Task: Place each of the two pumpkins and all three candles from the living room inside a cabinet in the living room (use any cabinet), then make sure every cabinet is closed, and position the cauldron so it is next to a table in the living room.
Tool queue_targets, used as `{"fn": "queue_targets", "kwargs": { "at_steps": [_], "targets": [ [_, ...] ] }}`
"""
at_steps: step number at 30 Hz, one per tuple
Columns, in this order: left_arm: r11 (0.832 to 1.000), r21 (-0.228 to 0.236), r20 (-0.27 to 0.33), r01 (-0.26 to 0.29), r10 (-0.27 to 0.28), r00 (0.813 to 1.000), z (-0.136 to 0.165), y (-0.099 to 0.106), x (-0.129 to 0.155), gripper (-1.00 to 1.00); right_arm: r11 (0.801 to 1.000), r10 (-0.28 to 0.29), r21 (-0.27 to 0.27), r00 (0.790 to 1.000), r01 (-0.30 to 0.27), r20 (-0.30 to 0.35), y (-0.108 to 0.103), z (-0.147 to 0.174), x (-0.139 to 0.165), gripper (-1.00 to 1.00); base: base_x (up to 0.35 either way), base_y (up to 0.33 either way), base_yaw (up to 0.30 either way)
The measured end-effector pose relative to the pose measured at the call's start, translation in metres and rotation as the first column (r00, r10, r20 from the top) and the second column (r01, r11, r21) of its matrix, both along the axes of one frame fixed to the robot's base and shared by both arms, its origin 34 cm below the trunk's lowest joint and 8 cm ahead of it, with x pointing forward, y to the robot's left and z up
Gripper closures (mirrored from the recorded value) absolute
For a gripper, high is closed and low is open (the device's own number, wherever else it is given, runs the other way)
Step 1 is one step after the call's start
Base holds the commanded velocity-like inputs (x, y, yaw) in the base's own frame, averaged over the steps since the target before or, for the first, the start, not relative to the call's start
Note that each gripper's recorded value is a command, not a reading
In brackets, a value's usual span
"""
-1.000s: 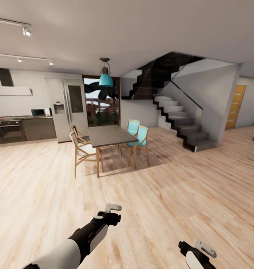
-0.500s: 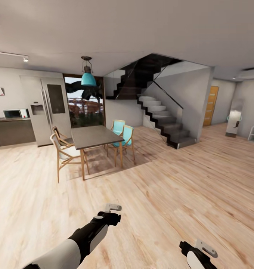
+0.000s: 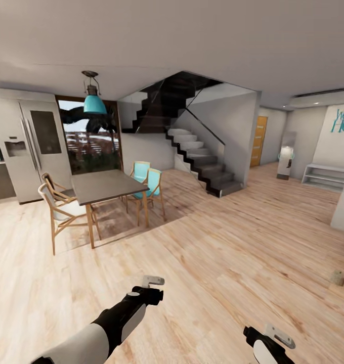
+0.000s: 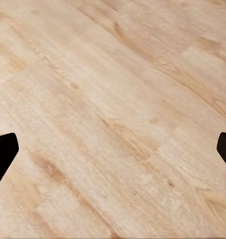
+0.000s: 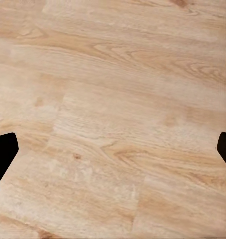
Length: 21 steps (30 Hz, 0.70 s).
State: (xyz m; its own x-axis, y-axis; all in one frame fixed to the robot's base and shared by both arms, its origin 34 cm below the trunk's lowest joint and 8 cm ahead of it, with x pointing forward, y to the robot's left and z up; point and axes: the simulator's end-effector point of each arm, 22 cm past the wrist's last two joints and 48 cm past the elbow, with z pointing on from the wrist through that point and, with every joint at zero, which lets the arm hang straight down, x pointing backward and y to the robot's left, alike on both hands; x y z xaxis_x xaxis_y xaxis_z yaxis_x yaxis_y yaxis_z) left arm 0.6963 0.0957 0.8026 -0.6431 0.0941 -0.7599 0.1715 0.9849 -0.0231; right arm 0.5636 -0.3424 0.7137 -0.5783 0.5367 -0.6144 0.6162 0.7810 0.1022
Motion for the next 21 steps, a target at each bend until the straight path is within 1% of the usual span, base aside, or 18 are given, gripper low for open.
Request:
{"fn": "queue_targets", "kwargs": {
  "at_steps": [8, 10, 12, 16, 21],
  "targets": [
    [1.000, 0.000, -0.007, 0.000, 0.000, 1.000, -0.004, 0.000, -0.001, -1.00, 1.000, 0.001, 0.008, 1.000, -0.001, -0.001, 0.000, -0.003, 0.000, -1.00, 0.016, 0.000, -0.231],
    [1.000, 0.000, -0.009, 0.000, 0.000, 1.000, -0.005, 0.000, -0.001, -1.00, 1.000, 0.000, 0.017, 1.000, 0.000, 0.003, 0.000, -0.004, 0.001, -1.00, 0.064, 0.007, -0.214],
    [1.000, 0.000, -0.011, 0.000, 0.000, 1.000, -0.007, 0.000, -0.001, -1.00, 0.999, -0.010, 0.041, 1.000, 0.009, 0.016, -0.003, -0.003, 0.003, -1.00, 0.108, 0.047, -0.202],
    [1.000, 0.000, -0.017, 0.000, 0.000, 1.000, -0.009, 0.000, -0.002, -1.00, 0.998, -0.021, 0.055, 1.000, 0.020, 0.016, -0.006, -0.006, 0.002, -1.00, 0.178, 0.082, -0.190],
    [1.000, 0.000, -0.022, -0.001, 0.001, 1.000, -0.012, 0.000, -0.003, -1.00, 0.998, -0.034, 0.057, 0.999, 0.035, -0.014, -0.010, -0.018, -0.009, -1.00, 0.268, 0.110, -0.137]
  ]
}}
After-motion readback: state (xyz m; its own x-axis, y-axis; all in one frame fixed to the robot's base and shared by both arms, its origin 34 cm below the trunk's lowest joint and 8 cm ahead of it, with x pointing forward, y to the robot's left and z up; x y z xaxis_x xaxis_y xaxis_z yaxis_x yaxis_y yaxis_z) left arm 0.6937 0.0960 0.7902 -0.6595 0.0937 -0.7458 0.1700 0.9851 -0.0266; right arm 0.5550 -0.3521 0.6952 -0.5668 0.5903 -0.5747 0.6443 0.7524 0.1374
